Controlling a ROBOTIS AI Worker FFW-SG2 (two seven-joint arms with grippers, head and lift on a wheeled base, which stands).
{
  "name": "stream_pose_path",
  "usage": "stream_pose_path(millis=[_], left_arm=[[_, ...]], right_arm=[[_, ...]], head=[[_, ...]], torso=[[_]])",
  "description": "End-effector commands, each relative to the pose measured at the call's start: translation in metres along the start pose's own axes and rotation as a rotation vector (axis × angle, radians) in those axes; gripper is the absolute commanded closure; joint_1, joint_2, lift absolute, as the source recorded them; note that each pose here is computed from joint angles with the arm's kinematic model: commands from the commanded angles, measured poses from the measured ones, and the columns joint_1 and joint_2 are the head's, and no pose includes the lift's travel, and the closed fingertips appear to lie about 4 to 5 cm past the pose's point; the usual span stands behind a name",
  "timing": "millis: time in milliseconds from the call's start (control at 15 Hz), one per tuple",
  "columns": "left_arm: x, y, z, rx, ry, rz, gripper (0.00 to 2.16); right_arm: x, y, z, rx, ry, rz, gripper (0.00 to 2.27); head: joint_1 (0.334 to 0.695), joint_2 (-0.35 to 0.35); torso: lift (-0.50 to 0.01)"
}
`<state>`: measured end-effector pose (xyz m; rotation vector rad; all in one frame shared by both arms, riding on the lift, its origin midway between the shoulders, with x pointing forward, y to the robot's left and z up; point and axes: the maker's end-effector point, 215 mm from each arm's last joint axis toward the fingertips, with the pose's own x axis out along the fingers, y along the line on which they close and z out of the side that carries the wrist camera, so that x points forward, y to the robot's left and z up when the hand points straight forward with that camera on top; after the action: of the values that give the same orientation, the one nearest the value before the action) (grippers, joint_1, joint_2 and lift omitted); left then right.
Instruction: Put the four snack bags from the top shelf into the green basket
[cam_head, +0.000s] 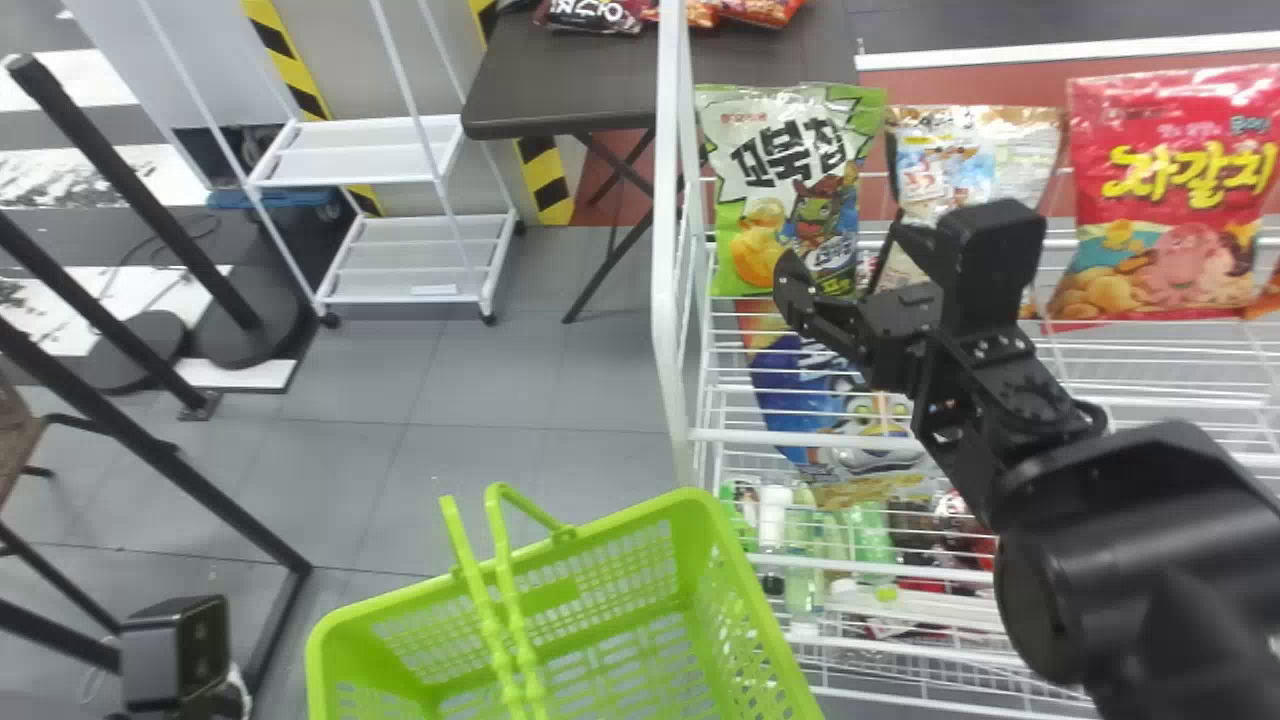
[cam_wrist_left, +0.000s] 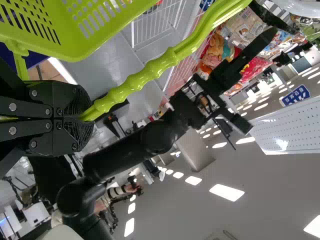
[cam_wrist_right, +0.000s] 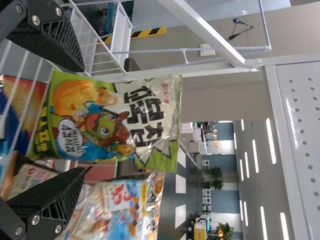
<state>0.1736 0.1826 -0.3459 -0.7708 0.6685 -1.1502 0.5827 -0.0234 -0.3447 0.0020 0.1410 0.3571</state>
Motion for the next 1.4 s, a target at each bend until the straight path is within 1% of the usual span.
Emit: stream_pose_path(millis=[0, 267, 400, 467, 533, 600, 667, 733, 800, 867, 1000, 1267, 1333], left_arm=[[-0.001, 0.0, 0.0, -0.005, -0.002, -0.012, 2.15], [-0.003, 0.003, 0.002, -0.002, -0.003, -0.013, 2.15], [-0.003, 0.004, 0.002, 0.002, -0.005, -0.014, 2.15], [-0.004, 0.005, 0.002, 0.001, -0.006, -0.014, 2.15], [-0.004, 0.005, 0.002, 0.003, -0.005, -0.014, 2.15], [-0.004, 0.006, 0.002, 0.0, -0.007, -0.015, 2.15], [-0.005, 0.006, 0.002, 0.002, -0.007, -0.016, 2.15], [-0.005, 0.007, 0.003, 0.002, -0.008, -0.016, 2.15], [-0.005, 0.007, 0.004, 0.004, -0.009, -0.016, 2.15], [-0.005, 0.008, 0.005, 0.005, -0.008, -0.017, 2.15], [-0.006, 0.009, 0.006, 0.002, -0.012, -0.022, 2.15], [-0.006, 0.009, 0.006, 0.003, -0.012, -0.022, 2.15], [-0.006, 0.01, 0.006, 0.002, -0.013, -0.021, 2.15]], right_arm=[[0.032, 0.014, 0.003, -0.054, 0.021, 0.026, 0.09], [0.069, -0.006, -0.028, -0.128, 0.12, 0.009, 0.09], [0.08, -0.007, -0.044, -0.168, 0.159, 0.019, 0.09], [0.083, -0.005, -0.047, -0.189, 0.165, 0.025, 0.15], [0.086, -0.008, -0.048, -0.204, 0.172, 0.022, 0.43], [0.088, -0.007, -0.049, -0.213, 0.177, 0.027, 0.79], [0.089, -0.005, -0.05, -0.22, 0.183, 0.03, 1.48], [0.088, -0.005, -0.055, -0.222, 0.198, 0.031, 1.99], [0.088, -0.003, -0.054, -0.227, 0.197, 0.034, 2.17], [0.085, -0.002, -0.059, -0.228, 0.204, 0.035, 2.25], [0.08, 0.004, -0.057, -0.216, 0.187, 0.039, 2.25], [0.064, 0.019, -0.03, -0.196, 0.124, 0.046, 2.25], [0.058, 0.014, -0.017, -0.174, 0.097, 0.032, 2.25]], head=[[0.695, 0.236], [0.695, 0.262], [0.695, 0.253], [0.695, 0.25], [0.695, 0.249], [0.695, 0.249], [0.695, 0.249], [0.695, 0.249], [0.695, 0.249], [0.695, 0.251], [0.695, 0.255], [0.695, 0.274], [0.695, 0.279]], torso=[[-0.006], [-0.006], [-0.006], [-0.006], [-0.006], [-0.006], [-0.006], [-0.006], [-0.006], [-0.006], [-0.006], [-0.006], [-0.006]])
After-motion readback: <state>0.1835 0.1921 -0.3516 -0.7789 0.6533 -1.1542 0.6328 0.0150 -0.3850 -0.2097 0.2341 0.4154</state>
